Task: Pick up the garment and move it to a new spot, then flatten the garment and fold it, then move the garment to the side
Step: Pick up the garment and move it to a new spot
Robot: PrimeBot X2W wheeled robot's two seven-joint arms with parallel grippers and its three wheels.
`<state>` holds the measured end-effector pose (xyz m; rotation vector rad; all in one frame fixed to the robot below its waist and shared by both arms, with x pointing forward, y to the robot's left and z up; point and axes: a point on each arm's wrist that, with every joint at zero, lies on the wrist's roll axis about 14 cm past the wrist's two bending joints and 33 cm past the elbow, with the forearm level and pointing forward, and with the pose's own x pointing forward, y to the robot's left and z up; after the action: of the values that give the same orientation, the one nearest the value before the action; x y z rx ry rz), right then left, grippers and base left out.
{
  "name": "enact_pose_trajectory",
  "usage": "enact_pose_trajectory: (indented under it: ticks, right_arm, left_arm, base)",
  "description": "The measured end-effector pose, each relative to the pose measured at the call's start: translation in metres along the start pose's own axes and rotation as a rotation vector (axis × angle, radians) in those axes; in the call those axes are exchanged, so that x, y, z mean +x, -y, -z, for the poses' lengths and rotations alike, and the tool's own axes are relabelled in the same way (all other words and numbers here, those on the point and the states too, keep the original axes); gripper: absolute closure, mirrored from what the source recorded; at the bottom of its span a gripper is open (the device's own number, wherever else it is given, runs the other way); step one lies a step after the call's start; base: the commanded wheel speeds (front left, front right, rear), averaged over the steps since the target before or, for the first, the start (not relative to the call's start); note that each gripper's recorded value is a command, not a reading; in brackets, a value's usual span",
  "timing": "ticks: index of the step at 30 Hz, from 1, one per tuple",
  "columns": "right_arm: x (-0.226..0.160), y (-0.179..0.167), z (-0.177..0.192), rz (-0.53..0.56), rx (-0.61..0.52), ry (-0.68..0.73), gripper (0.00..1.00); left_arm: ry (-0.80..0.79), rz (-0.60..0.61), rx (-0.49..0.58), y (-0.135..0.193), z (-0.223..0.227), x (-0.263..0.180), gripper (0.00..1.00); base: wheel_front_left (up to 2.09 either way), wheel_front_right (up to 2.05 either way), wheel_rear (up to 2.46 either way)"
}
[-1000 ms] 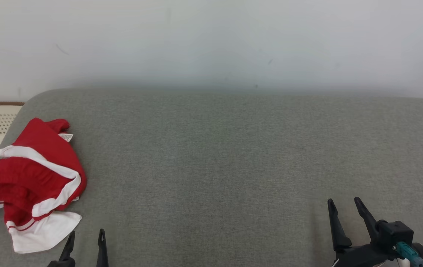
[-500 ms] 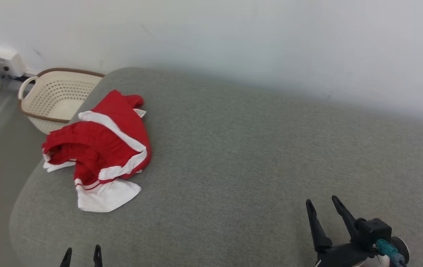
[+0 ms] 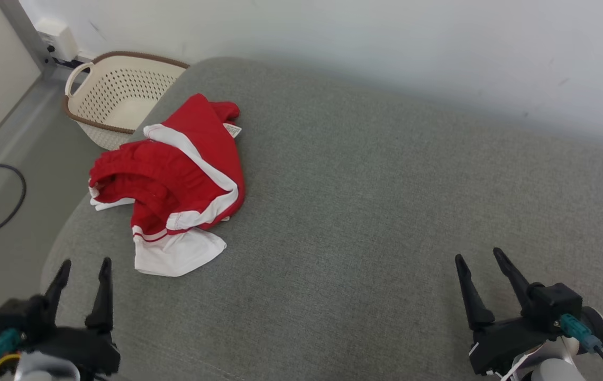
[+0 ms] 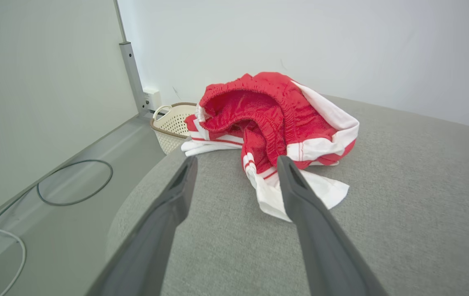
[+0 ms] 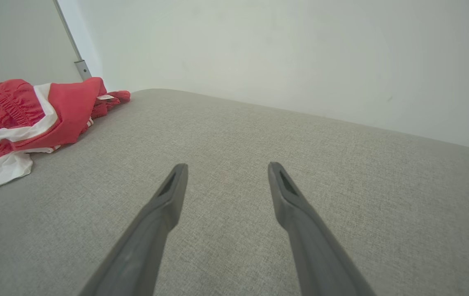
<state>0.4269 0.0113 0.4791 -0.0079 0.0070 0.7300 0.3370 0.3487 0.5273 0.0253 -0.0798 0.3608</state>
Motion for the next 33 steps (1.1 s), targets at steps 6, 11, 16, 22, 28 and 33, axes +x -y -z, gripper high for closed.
enact_pose_trajectory:
  ticks: [6, 11, 16, 22, 28, 33]
  right_arm:
    - [0.0, 0.028, 0.018, 0.038, 0.004, -0.031, 0.0]
    - [0.001, 0.047, 0.029, 0.063, 0.008, -0.039, 0.0]
    - [-0.003, 0.068, 0.042, 0.098, 0.004, -0.062, 0.0]
    - [-0.013, 0.088, 0.055, 0.138, 0.0, -0.088, 0.0]
    - [-0.022, 0.108, 0.059, 0.188, -0.008, -0.097, 0.0]
    - [-0.027, 0.117, 0.062, 0.222, 0.008, -0.1, 0.0]
  left_arm:
    - [0.0, 0.084, 0.095, 0.007, -0.017, 0.064, 0.0]
    - [-0.059, 0.117, 0.197, 0.003, -0.011, 0.105, 0.0]
    - [-0.14, 0.154, 0.297, 0.007, 0.01, 0.132, 0.0]
    - [-0.244, 0.178, 0.334, 0.019, 0.047, 0.148, 0.0]
    - [-0.233, 0.145, 0.327, 0.028, 0.054, 0.168, 1.0]
    - [-0.168, 0.125, 0.301, 0.041, 0.044, 0.183, 1.0]
  base:
    - [0.0, 0.0, 0.0]
    - [0.0, 0.0, 0.0]
    - [0.0, 0.0, 0.0]
    - [0.0, 0.0, 0.0]
    - [0.0, 0.0, 0.0]
    - [0.0, 0.0, 0.0]
